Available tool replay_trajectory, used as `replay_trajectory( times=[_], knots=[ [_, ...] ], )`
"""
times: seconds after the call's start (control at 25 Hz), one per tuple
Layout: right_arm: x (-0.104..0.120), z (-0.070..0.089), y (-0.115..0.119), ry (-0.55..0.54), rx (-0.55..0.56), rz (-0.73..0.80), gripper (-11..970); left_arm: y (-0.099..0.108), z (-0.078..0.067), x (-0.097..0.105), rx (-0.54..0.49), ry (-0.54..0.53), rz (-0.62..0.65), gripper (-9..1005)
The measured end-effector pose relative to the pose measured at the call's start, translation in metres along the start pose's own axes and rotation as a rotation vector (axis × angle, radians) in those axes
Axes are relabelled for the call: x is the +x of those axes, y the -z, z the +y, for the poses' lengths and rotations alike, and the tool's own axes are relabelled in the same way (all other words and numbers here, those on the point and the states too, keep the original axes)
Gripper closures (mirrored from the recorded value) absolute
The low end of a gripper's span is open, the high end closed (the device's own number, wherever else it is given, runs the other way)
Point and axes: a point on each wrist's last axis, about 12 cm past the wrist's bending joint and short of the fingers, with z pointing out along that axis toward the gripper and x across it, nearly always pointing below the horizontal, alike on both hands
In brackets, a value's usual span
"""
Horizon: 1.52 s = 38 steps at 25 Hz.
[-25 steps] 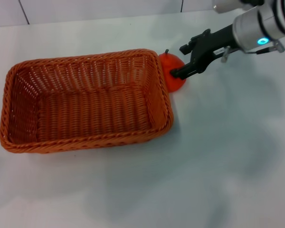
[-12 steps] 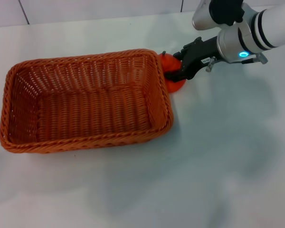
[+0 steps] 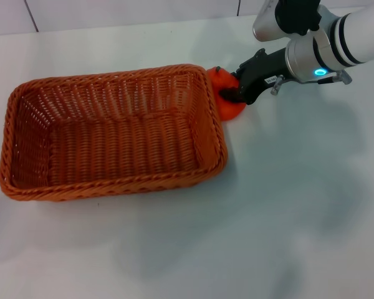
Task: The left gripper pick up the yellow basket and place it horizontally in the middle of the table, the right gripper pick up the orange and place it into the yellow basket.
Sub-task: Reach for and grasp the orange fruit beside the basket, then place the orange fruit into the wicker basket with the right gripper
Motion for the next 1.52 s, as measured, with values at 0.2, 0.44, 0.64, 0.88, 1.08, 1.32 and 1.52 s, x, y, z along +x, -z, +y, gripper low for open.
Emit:
replay_trajectory(
  times=[0.2,0.44,0.64,0.88,1.08,1.32,1.52],
  knots=[
    [-0.003,0.003,0.004,-0.022,-0.011,0.024,615,-0.001,0.0,0.001,-0.004,0.006,-0.001,233],
    [-0.018,0.028,0.029,-0.183,-0.089,0.186,664,-0.001,0.0,0.001,-0.006,0.005,-0.002,232],
    [-0.024,0.042,0.059,-0.374,-0.167,0.511,707,-0.002,0.0,0.001,-0.006,0.006,-0.001,232],
    [0.006,0.012,0.059,-0.331,-0.005,0.794,748,-0.006,0.0,0.002,-0.007,0.009,0.002,231],
    [0.033,-0.025,0.041,-0.183,0.208,0.807,782,-0.008,0.0,0.005,-0.015,0.021,0.01,232],
    [0.037,-0.041,0.029,-0.098,0.28,0.75,721,-0.009,0.0,0.006,-0.02,0.022,0.015,232],
    [0.034,-0.043,0.03,-0.083,0.293,0.738,532,-0.009,0.001,0.007,-0.026,0.02,0.02,231]
  ],
)
